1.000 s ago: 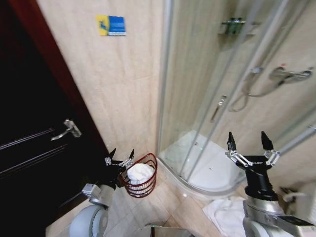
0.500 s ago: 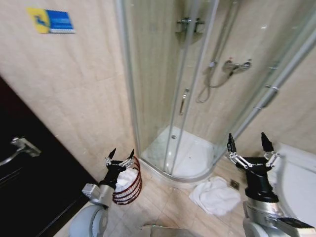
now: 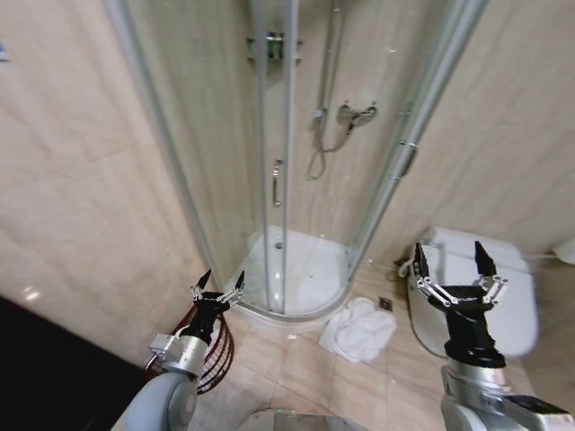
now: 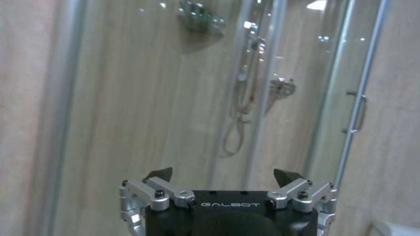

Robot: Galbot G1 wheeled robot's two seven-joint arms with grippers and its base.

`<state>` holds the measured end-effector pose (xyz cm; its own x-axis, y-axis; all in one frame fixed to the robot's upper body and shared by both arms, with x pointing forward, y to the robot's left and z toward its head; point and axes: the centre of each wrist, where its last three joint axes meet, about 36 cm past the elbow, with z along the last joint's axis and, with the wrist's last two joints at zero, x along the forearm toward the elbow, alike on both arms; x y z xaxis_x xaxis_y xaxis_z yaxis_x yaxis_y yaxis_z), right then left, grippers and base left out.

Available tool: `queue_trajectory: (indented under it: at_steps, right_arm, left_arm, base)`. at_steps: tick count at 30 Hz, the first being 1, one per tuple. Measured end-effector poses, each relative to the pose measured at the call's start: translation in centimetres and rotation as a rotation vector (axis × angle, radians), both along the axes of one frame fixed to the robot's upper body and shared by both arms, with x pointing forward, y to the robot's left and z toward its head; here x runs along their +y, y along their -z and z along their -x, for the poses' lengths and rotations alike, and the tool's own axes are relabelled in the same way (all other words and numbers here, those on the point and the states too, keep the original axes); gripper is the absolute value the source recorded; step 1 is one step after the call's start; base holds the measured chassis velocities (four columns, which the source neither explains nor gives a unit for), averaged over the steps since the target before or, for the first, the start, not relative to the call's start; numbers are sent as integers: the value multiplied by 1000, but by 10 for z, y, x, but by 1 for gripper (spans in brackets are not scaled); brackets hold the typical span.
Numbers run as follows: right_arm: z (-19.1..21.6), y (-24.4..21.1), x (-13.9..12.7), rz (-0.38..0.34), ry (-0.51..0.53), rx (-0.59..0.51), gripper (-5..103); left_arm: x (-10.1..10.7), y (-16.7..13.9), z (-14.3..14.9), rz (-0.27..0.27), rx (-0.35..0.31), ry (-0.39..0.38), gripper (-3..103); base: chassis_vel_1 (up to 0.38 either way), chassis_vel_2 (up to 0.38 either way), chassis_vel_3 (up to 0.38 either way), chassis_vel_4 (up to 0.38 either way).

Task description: Discard the used towel into the hamper.

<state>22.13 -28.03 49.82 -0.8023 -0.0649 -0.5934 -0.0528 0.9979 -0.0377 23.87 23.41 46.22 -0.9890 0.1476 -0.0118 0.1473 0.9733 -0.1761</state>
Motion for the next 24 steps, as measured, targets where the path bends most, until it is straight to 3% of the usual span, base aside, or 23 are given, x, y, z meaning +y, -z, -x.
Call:
queue_trajectory:
  at_steps: [12,24]
  right_arm:
    - [0,1,1,-13,-17,0,100]
    - [0,1,0,-18,-15,-7,100]
  left_arm:
    - [0,0,0,0,0,0,100]
    - [0,0,0,0,0,0,100]
  base:
    - [-43,-33,0,0]
    - [-199,-177,194,189]
